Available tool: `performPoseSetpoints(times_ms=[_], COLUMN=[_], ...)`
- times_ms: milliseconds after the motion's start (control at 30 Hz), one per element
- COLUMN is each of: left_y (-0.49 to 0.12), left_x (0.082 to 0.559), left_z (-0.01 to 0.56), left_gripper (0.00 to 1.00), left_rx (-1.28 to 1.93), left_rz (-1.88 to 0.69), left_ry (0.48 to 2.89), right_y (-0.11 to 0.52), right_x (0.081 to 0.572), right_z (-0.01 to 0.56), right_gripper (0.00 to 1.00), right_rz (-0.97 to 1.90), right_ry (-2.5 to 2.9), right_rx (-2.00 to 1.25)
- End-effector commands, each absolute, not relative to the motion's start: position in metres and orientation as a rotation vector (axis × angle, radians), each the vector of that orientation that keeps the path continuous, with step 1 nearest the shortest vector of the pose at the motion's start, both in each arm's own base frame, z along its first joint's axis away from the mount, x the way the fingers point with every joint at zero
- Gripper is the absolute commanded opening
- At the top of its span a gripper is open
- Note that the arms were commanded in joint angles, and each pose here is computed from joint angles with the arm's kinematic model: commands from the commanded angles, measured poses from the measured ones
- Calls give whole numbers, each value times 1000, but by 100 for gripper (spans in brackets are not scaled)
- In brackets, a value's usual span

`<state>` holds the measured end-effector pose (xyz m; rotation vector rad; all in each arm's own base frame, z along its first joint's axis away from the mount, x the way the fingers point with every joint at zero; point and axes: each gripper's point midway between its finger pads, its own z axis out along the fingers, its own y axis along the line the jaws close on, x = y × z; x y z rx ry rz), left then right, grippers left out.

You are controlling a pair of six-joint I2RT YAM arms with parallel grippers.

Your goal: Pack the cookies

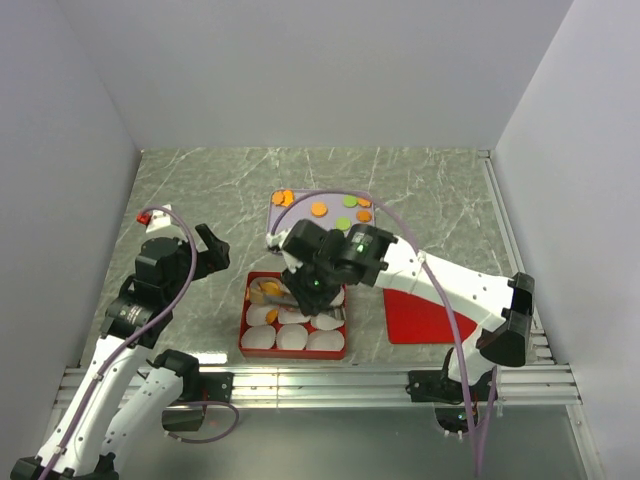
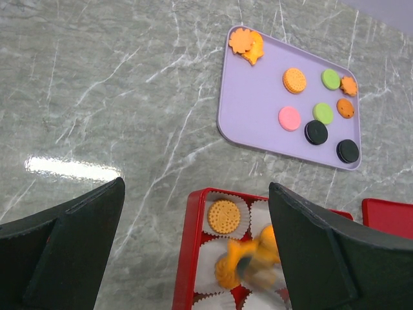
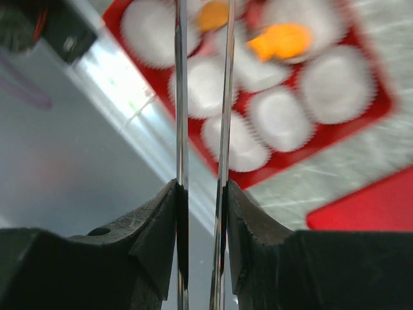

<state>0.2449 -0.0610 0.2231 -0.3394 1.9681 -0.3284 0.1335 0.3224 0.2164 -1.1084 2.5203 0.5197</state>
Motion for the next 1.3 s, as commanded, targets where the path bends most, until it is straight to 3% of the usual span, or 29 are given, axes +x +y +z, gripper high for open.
performPoseSetpoints(times_ms=[0,667,1267], left_y=[-65,-69,-68], left_x=[247,246,246], left_z=[234,236,235], left_gripper=[99,99,99], left_rx=[-319,-298,-303], left_rz=[-359,-379,-374], left_ry=[1937,1933,1931], right_y=[329,342,344], right_x=[118,74,70], right_z=[220,192,176], right_gripper=[23,24,37], right_rz=[594,611,595], right_ry=[2465,2492,2502], right_rx=[-1139,-1257,-1288])
